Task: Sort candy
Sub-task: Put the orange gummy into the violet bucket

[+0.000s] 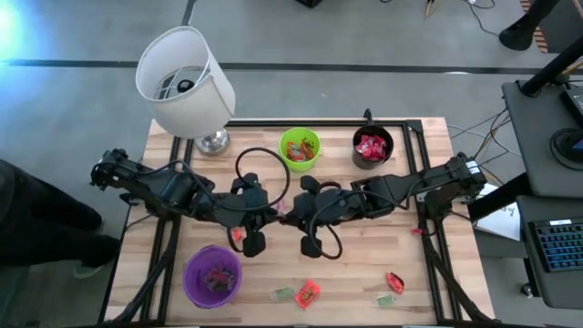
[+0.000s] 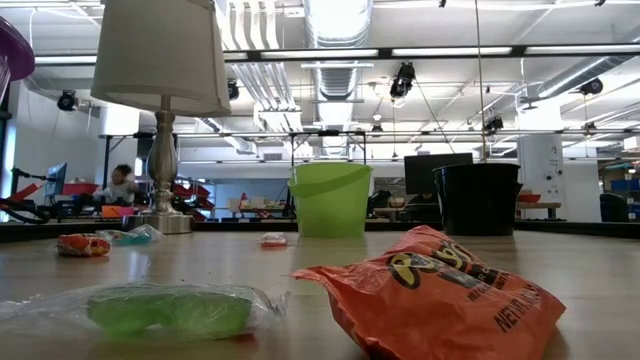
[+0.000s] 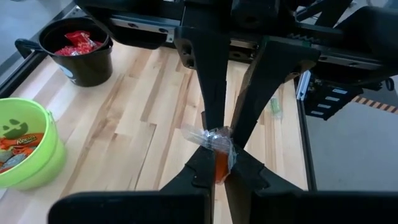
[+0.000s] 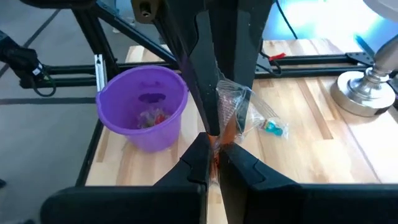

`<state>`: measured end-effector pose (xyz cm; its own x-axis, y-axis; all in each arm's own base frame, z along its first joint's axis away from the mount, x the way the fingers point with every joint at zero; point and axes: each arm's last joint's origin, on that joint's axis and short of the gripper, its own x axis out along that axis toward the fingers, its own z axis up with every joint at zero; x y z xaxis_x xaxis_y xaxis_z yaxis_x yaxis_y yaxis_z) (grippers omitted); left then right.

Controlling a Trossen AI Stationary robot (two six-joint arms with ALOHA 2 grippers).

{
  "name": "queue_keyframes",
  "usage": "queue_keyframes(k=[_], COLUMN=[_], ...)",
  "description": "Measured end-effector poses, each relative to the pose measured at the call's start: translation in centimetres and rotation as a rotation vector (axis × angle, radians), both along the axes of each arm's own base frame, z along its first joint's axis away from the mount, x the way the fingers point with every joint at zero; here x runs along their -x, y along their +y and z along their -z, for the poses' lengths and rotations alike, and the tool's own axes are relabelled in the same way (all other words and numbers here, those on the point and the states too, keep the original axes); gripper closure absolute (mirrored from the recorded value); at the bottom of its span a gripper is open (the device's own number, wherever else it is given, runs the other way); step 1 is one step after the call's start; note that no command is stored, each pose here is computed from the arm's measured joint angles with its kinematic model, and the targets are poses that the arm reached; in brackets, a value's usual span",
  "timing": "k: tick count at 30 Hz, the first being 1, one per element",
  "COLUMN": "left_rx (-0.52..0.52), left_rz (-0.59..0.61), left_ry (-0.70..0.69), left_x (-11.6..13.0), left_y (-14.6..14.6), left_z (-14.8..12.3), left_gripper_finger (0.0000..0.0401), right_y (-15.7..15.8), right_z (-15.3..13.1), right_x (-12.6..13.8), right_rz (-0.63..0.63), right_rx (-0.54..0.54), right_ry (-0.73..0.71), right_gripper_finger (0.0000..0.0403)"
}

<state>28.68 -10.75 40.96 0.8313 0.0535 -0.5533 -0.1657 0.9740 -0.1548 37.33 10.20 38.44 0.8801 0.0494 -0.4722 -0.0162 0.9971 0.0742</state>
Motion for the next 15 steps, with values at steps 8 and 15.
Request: queue_keyframes(k=[8,15], left_rx=[0.004,0.02], left_rz=[0.003,0.02], left_ry=[0.002,0.019], left_x=[0.0,0.0], left_y=[0.0,-0.1], left_z=[0.0,0.2], left_gripper_finger=[0.0401,0.0401], right_y=[-0.2,-0.5], right_z=[0.3,1.1], right_x=[0.1,-0.3], right_rz=[-0.052,-0.034], right_rx=[-0.024,-0.076], right_ry=[0.039,0.097], right_gripper_finger=[0.038,0.0324])
